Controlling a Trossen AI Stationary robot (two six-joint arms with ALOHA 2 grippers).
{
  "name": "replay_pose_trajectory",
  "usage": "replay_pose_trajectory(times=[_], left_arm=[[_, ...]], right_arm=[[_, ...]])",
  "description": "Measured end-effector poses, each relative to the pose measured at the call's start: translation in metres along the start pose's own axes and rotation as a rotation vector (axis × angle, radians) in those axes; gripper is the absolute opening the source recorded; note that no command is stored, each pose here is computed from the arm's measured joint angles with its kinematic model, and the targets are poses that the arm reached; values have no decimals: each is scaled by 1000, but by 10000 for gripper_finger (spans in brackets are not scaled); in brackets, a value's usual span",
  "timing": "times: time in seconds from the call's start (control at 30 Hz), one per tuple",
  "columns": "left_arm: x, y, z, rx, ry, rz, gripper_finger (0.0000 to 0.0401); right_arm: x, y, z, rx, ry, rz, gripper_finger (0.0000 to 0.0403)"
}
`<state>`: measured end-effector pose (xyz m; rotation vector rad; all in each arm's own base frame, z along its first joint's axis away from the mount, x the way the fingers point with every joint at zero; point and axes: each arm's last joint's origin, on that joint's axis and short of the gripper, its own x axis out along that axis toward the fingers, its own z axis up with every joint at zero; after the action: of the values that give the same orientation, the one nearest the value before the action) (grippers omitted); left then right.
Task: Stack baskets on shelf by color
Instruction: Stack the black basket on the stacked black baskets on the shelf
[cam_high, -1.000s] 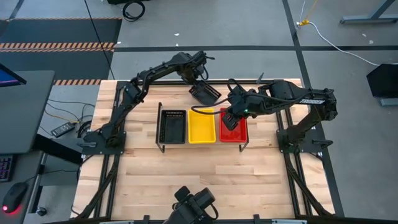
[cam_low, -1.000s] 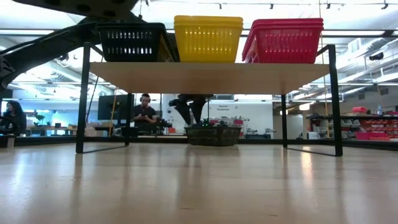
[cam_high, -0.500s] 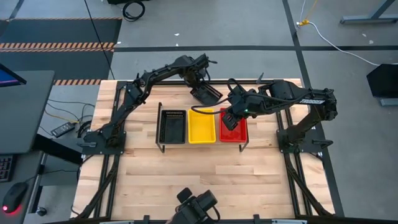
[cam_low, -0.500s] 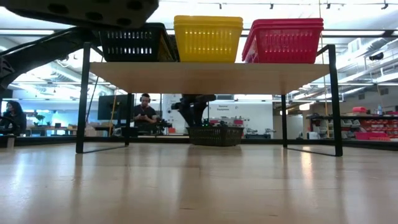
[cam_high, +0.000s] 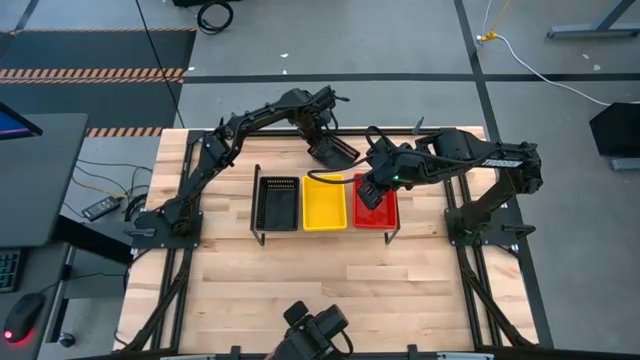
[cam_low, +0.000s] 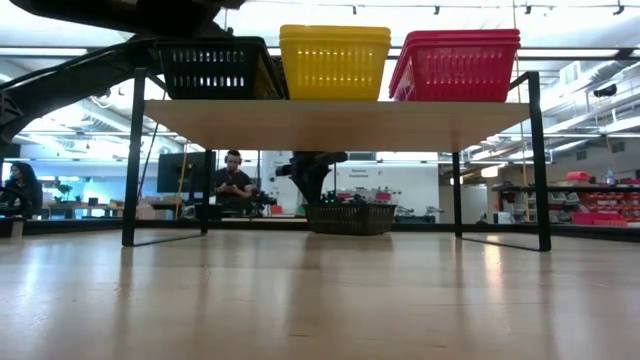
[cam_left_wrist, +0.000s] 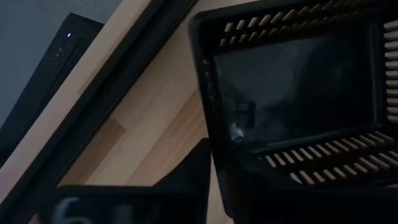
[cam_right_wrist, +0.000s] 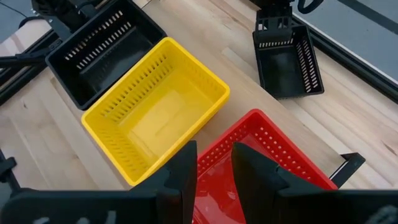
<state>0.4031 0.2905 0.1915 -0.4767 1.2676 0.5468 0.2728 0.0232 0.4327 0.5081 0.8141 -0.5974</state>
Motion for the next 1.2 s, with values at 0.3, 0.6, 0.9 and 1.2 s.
replay_pose_trajectory(times=[0.3, 0.6, 0.9, 1.2], left_arm=[[0, 0, -3, 15, 29, 2, 9], [-26, 0, 8, 22, -48, 14, 6], [-37, 0, 6, 16, -48, -40, 39], [-35, -9, 11, 36, -98, -31, 177]], right_arm=[[0, 0, 0, -3, 1, -1, 105], [0, 0, 0, -13, 1, -1, 105], [0, 0, 0, -33, 4, -4, 105], [0, 0, -1, -29, 20, 10, 105]])
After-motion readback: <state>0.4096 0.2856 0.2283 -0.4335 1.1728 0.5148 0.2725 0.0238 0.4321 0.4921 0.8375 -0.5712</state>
